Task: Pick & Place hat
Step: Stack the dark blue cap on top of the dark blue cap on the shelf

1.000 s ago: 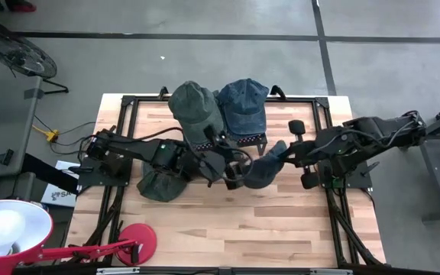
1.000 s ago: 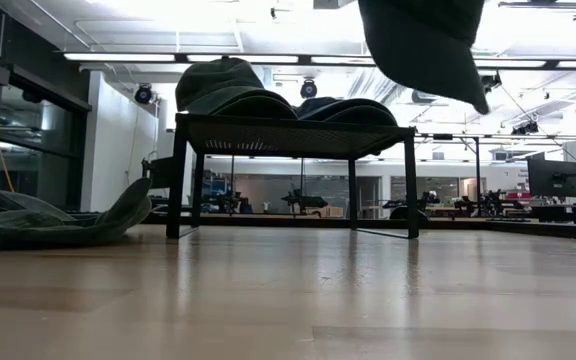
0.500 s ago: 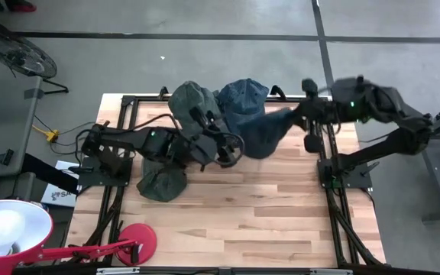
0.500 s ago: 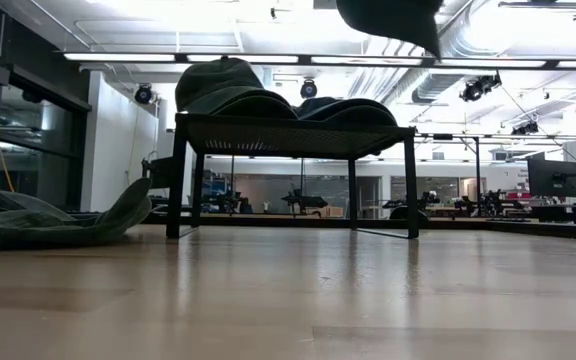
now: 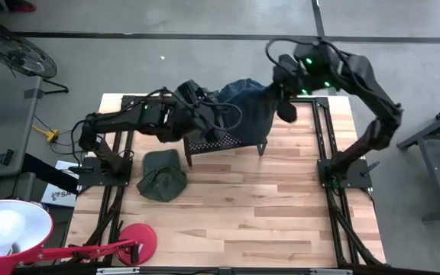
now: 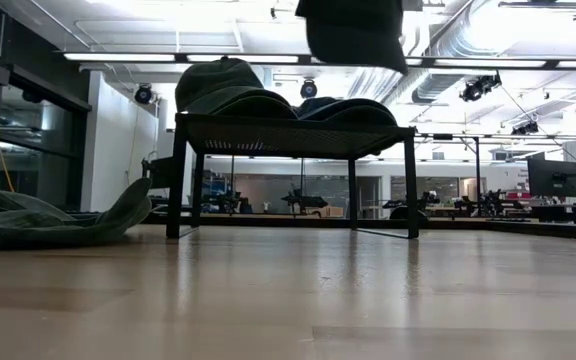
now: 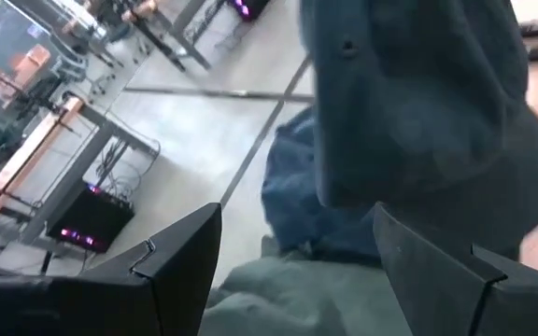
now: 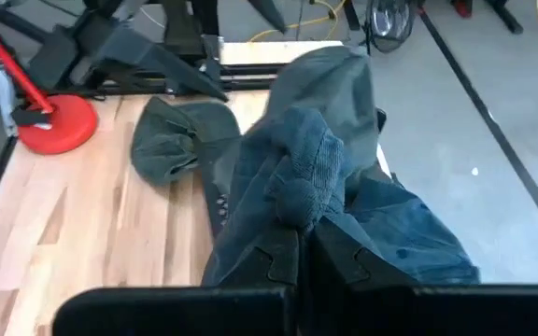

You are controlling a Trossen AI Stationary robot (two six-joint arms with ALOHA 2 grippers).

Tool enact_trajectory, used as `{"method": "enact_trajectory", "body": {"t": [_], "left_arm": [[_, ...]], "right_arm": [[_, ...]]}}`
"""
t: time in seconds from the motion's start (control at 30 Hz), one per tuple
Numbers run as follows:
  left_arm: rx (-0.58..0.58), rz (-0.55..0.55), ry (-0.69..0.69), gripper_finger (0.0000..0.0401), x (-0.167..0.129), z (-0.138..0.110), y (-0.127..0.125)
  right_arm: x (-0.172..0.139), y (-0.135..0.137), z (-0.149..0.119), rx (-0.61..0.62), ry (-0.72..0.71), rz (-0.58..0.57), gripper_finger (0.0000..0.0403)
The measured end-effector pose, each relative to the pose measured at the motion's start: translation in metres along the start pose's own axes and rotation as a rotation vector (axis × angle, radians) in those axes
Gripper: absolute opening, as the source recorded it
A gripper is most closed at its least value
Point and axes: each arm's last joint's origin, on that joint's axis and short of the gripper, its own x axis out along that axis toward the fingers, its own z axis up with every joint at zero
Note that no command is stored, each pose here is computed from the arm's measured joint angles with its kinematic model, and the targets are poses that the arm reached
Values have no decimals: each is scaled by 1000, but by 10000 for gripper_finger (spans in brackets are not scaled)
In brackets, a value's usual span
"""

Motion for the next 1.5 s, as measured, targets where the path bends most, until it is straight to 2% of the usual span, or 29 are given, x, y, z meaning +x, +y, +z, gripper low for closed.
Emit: {"method": "enact_trajectory", "body": {"t": [0.2,0.43,0.87,1.13,1.5], "left_arm": [[23,2,66,275,10,-8,14],[10,-42,89,275,18,-10,25],[18,-35,86,275,20,-10,27],[18,-31,86,275,20,-10,27],[18,-20,86,275,20,-10,27]], "right_arm": [[21,-31,5,40,9,18,0],[40,-58,-2,98,47,23,0],[68,-87,-5,113,54,-20,0],[88,-103,-13,142,124,-83,0],[116,-114,-26,213,226,-69,0]]}}
